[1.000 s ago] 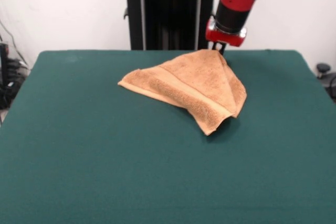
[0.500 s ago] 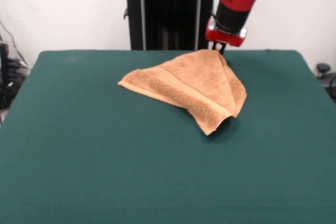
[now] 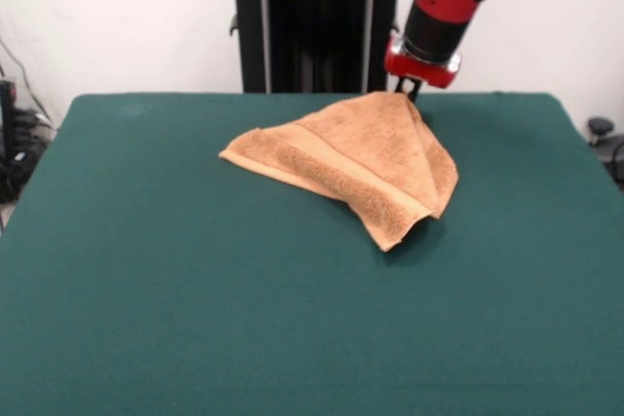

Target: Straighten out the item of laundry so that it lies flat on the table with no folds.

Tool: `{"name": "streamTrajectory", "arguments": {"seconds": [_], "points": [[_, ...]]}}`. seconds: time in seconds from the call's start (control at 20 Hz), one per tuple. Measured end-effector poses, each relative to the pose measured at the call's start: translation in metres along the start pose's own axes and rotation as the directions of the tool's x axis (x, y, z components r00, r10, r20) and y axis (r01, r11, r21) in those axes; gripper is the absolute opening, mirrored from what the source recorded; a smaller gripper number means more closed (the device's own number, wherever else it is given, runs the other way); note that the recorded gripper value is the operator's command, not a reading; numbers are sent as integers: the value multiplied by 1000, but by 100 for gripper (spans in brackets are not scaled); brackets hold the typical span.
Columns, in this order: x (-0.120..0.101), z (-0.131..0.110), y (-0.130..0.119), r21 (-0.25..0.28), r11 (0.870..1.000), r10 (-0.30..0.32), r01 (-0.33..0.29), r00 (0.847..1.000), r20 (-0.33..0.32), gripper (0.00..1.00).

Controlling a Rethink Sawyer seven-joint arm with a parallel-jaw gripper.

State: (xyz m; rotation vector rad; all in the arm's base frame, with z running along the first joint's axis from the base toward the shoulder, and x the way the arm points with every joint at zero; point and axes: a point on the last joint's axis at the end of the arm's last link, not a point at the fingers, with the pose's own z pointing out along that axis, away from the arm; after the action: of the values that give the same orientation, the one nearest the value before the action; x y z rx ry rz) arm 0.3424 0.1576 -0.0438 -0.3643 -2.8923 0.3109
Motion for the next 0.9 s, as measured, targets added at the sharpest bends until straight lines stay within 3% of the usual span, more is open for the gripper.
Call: {"name": "streamTrajectory", "arguments": {"seconds": [0.6,0.9], "points": [[-2,-3,2,6,998,60,-60,997,-39,0],[6,-36,15,8,998,55,-55,992,-117,0]]}}
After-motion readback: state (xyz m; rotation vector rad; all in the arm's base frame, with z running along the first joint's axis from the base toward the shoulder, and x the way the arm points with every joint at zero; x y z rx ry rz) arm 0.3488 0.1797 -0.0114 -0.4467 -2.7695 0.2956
